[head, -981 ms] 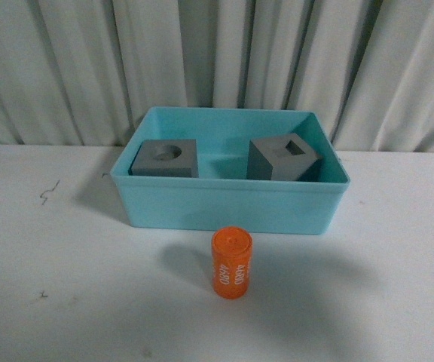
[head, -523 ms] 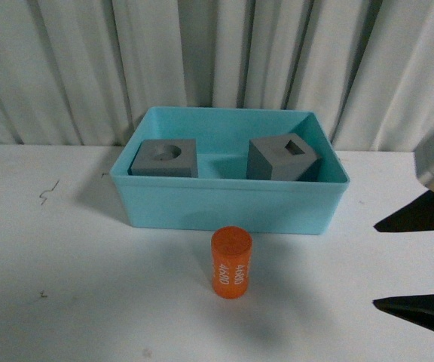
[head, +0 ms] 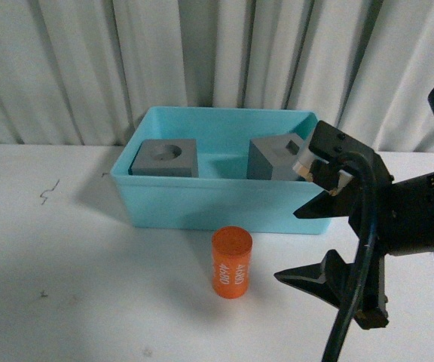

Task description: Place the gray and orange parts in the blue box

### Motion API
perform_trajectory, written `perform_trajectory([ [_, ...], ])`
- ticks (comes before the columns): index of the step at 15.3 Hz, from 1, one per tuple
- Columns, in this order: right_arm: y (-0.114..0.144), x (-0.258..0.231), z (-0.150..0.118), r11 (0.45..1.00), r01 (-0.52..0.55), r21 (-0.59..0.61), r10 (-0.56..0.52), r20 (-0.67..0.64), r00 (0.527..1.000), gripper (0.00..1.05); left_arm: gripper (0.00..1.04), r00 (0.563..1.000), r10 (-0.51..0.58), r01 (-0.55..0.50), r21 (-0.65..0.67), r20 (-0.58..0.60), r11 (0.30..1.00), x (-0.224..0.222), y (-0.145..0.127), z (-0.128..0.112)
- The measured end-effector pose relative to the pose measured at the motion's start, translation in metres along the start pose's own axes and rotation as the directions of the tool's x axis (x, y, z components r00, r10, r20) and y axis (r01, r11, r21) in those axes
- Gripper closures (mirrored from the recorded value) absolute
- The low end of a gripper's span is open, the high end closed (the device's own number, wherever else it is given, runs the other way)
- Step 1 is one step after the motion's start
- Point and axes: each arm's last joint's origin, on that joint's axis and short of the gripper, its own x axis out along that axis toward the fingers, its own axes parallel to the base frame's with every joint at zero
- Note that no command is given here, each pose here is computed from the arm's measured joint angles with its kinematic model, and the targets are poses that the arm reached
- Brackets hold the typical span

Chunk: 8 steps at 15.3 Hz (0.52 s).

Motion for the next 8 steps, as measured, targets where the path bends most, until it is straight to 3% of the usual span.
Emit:
perform_trajectory([
  [8,0.004,0.053,0.011,0.999,0.005,0.038,-0.004,-0.025,1.0,0.06,0.07,1.0,0.0,0.0,0.0,0.0,1.0,0.0,0.0,0.0],
])
